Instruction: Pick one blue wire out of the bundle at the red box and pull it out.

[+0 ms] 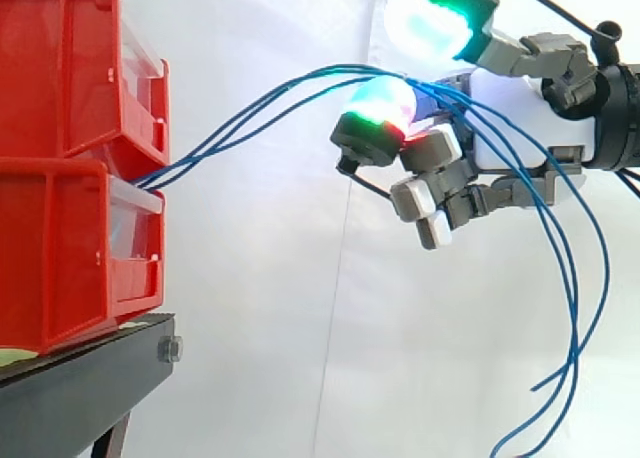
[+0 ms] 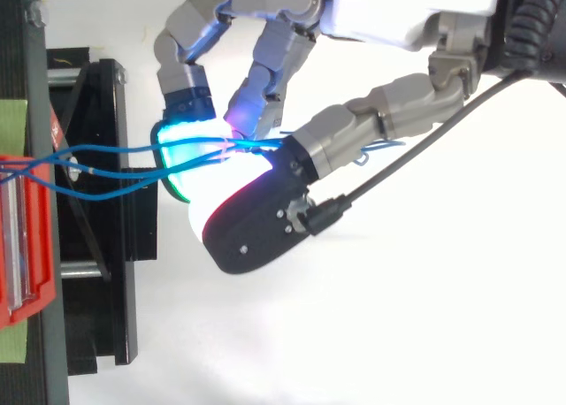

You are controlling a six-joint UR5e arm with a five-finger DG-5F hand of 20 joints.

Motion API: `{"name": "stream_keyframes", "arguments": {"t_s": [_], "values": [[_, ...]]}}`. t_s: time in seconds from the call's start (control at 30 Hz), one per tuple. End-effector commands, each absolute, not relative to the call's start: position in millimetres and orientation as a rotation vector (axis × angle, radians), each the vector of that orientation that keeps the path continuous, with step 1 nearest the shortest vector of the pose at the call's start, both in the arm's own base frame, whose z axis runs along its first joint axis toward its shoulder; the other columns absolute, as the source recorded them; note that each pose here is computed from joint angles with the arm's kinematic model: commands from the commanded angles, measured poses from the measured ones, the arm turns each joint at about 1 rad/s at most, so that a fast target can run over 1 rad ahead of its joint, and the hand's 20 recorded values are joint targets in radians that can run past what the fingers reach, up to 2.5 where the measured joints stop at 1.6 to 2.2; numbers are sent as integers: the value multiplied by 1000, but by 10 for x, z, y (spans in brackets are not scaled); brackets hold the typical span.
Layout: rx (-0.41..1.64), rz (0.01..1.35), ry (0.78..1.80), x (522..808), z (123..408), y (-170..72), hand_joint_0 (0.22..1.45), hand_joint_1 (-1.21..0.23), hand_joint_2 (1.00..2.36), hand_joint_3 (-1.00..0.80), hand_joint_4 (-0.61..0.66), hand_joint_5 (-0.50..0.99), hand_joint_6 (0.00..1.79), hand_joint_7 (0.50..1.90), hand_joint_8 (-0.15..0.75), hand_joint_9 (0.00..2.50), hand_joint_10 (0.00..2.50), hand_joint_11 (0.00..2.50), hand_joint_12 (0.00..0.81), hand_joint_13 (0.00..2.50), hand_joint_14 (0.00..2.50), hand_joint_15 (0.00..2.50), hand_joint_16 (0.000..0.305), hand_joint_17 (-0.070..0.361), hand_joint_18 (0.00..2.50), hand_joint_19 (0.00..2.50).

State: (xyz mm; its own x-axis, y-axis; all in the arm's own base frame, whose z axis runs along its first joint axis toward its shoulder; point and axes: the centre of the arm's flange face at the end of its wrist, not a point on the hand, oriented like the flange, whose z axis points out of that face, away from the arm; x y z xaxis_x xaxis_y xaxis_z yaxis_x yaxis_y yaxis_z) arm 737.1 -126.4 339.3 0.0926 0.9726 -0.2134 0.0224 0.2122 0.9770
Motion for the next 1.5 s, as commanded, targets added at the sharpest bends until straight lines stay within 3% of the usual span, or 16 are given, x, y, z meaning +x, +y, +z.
{"name": "stream_keyframes", "arguments": {"t_s": [0.0,0.13,0.27,0.53,0.77,0.97,1.33,1.47], "values": [[1102,977,1242,7370,3398,-1262,438,-539,1000,-500,183,-121,908,1061,396,1181,14,797,473,982,20,639,65,147,923,634],[1103,977,1244,7373,3387,-1262,492,-495,1000,-500,181,-109,901,1112,389,1231,15,795,457,1017,20,649,60,134,903,665],[1100,977,1242,7372,3400,-1262,563,-552,1006,-422,187,-104,900,1169,380,1256,19,808,432,1022,22,653,55,123,894,680],[1106,973,1244,7362,3394,-1284,575,-628,1012,-333,182,-95,904,1189,383,1281,19,833,432,1050,22,658,53,120,924,660],[1105,974,1245,7364,3394,-1273,575,-634,1012,-325,183,-94,905,1173,384,1284,19,818,434,1049,24,661,53,120,929,660],[1106,973,1244,7362,3394,-1284,598,-777,1010,-363,192,-110,910,1153,371,1222,19,834,425,1023,24,660,54,121,920,644],[1114,965,1246,7349,3371,-1330,613,-875,1011,-348,170,-145,929,1069,349,1102,19,825,428,946,23,653,54,122,874,625],[1114,964,1244,7350,3378,-1341,499,-732,1000,-500,186,-142,926,1034,374,1126,18,815,452,956,22,649,60,134,892,651]]}}
